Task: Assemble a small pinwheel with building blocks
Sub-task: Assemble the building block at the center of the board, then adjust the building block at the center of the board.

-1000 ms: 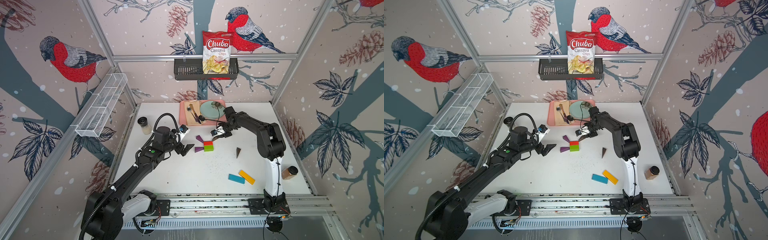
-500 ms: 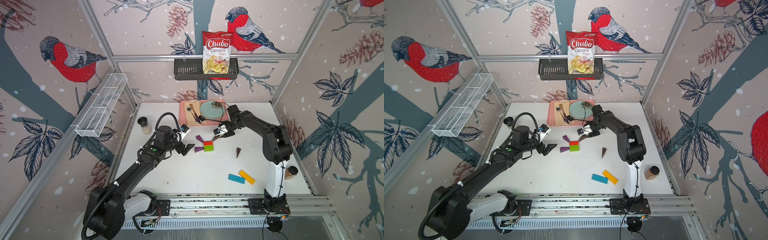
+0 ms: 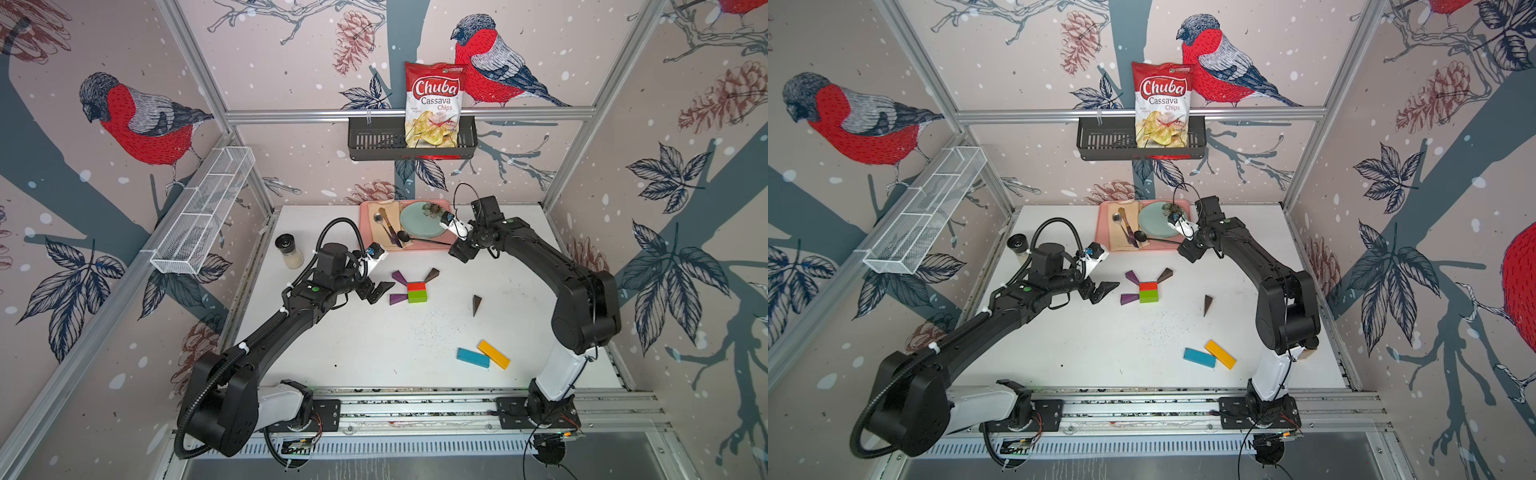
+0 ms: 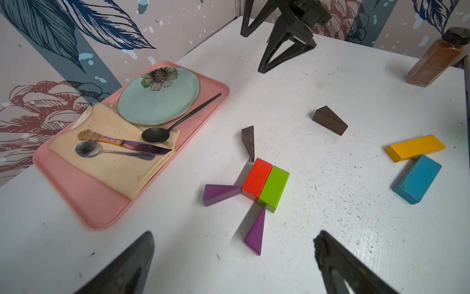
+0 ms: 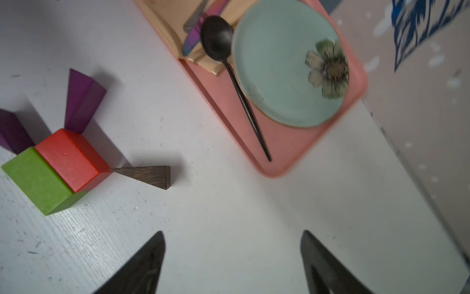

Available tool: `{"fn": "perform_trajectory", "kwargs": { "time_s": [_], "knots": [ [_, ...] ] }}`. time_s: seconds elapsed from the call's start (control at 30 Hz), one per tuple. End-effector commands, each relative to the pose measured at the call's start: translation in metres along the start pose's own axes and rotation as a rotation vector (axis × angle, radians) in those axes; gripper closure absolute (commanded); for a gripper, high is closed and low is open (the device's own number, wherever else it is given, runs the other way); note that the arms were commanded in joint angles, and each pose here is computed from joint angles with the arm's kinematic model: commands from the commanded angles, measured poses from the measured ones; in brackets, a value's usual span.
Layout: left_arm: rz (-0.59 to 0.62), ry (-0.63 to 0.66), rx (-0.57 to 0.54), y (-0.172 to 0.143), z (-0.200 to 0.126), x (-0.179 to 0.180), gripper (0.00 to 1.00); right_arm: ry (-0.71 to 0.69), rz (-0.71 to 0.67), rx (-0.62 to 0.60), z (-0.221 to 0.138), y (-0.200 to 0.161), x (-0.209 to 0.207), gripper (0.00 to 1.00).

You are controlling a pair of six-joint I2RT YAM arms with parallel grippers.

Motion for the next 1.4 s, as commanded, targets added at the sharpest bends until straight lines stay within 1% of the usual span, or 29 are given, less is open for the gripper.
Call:
{"fn": "perform_trajectory", "kwargs": {
  "time_s": [0.0, 0.07, 0.1, 0.13, 0.17, 0.2, 0.27, 0.33, 0.4, 0.47, 0.5, 0.53, 0.57, 0.63, 0.7, 0.73, 0.77, 0.8, 0.83, 0.87, 0.9, 0.93, 0.97, 1.0, 1.03, 1.1, 1.17, 1.3, 1.37],
  "knots": [
    [0.076, -0.024, -0.091, 0.024, 0.004, 0.0, 0.04, -0.112, 0.377, 0.167, -0.005, -0.034, 0.011, 0.01],
    [0.1, -0.033, -0.12, 0.03, 0.007, -0.001, 0.04, -0.219, 0.353, 0.19, -0.013, -0.044, 0.014, 0.0],
    [0.111, -0.039, -0.129, 0.032, 0.008, -0.002, 0.04, -0.311, 0.333, 0.182, -0.021, -0.048, 0.006, 0.01],
    [0.123, -0.043, -0.139, 0.034, 0.009, -0.003, 0.04, -0.37, 0.317, 0.174, -0.027, -0.054, -0.001, 0.01],
    [0.138, -0.047, -0.148, 0.035, 0.01, -0.004, 0.04, -0.395, 0.308, 0.146, -0.034, -0.056, -0.011, 0.0],
    [0.155, -0.049, -0.154, 0.035, 0.011, -0.005, 0.04, -0.4, 0.328, 0.107, -0.043, -0.06, -0.023, 0.0],
    [0.184, -0.048, -0.166, 0.037, 0.012, -0.007, 0.04, -0.31, 0.34, 0.035, -0.055, -0.063, -0.033, 0.01],
    [0.181, -0.045, -0.163, 0.037, 0.011, -0.008, 0.03, -0.276, 0.396, 0.053, -0.065, -0.074, -0.038, 0.01],
    [0.165, -0.039, -0.155, 0.033, 0.009, -0.009, 0.03, -0.224, 0.473, 0.088, -0.071, -0.084, -0.029, 0.0],
    [0.147, -0.027, -0.152, 0.027, 0.007, -0.011, 0.03, -0.225, 0.53, 0.096, -0.077, -0.093, -0.015, 0.0],
    [0.14, -0.021, -0.154, 0.022, 0.005, -0.013, 0.03, -0.238, 0.523, 0.095, -0.081, -0.096, -0.01, 0.01],
    [0.137, -0.017, -0.162, 0.019, 0.003, -0.015, 0.03, -0.263, 0.468, 0.098, -0.085, -0.097, -0.008, 0.0],
    [0.136, -0.012, -0.177, 0.017, 0.001, -0.017, 0.03, -0.303, 0.347, 0.087, -0.088, -0.092, -0.005, 0.01],
    [0.138, -0.013, -0.202, 0.015, 0.0, -0.02, 0.03, -0.364, 0.055, 0.007, -0.094, -0.078, -0.001, 0.0],
    [0.15, -0.017, -0.21, 0.018, 0.002, -0.019, 0.03, -0.459, -0.297, -0.113, -0.106, -0.069, -0.004, 0.01],
    [0.155, -0.018, -0.208, 0.02, 0.003, -0.018, 0.03, -0.506, -0.417, -0.166, -0.11, -0.068, -0.007, 0.01],
    [0.163, -0.019, -0.207, 0.023, 0.004, -0.017, 0.03, -0.522, -0.54, -0.207, -0.114, -0.07, -0.011, 0.0],
    [0.168, -0.02, -0.204, 0.026, 0.005, -0.016, 0.03, -0.452, -0.651, -0.211, -0.109, -0.077, -0.008, 0.04],
    [0.173, -0.018, -0.2, 0.027, 0.006, -0.015, 0.03, -0.334, -0.744, -0.183, -0.103, -0.085, -0.003, 0.13],
    [0.179, -0.018, -0.198, 0.027, 0.007, -0.015, 0.04, -0.145, -0.828, -0.108, -0.092, -0.1, 0.007, 0.3],
    [0.186, -0.015, -0.197, 0.026, 0.007, -0.015, 0.04, 0.014, -0.874, -0.021, -0.084, -0.115, 0.016, 0.4],
    [0.188, -0.011, -0.197, 0.026, 0.006, -0.014, 0.04, 0.013, -0.899, 0.005, -0.081, -0.12, 0.017, 0.39],
    [0.185, -0.004, -0.197, 0.025, 0.006, -0.013, 0.03, -0.053, -0.928, -0.013, -0.079, -0.12, 0.019, 0.34],
    [0.18, 0.001, -0.198, 0.026, 0.005, -0.013, 0.03, -0.078, -0.916, -0.043, -0.078, -0.119, 0.021, 0.32],
    [0.174, 0.011, -0.194, 0.026, 0.004, -0.012, 0.03, -0.04, -0.905, -0.038, -0.076, -0.123, 0.026, 0.32],
    [0.158, 0.028, -0.201, 0.028, 0.0, -0.011, 0.04, 0.107, -0.944, 0.035, -0.07, -0.14, 0.044, 0.4],
    [0.152, 0.039, -0.204, 0.026, -0.002, -0.01, 0.04, 0.128, -1.038, 0.071, -0.056, -0.148, 0.06, 0.44],
    [0.146, 0.051, -0.187, 0.022, -0.002, -0.009, 0.04, 0.163, -1.068, 0.037, -0.042, -0.142, 0.076, 0.52],
    [0.145, 0.056, -0.183, 0.021, -0.002, -0.008, 0.04, 0.203, -1.098, 0.058, -0.033, -0.147, 0.084, 0.56]
  ]
}}
Point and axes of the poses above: each gripper's point midway between its finger pads, its own z axis out along the fingers, its own x axis along the line the jaws close on, y = z × x, the point moved 2 cm from there along -z, back along the fingers, and after that the axes turned 10 degrees about -z, right-handed, at the moved point
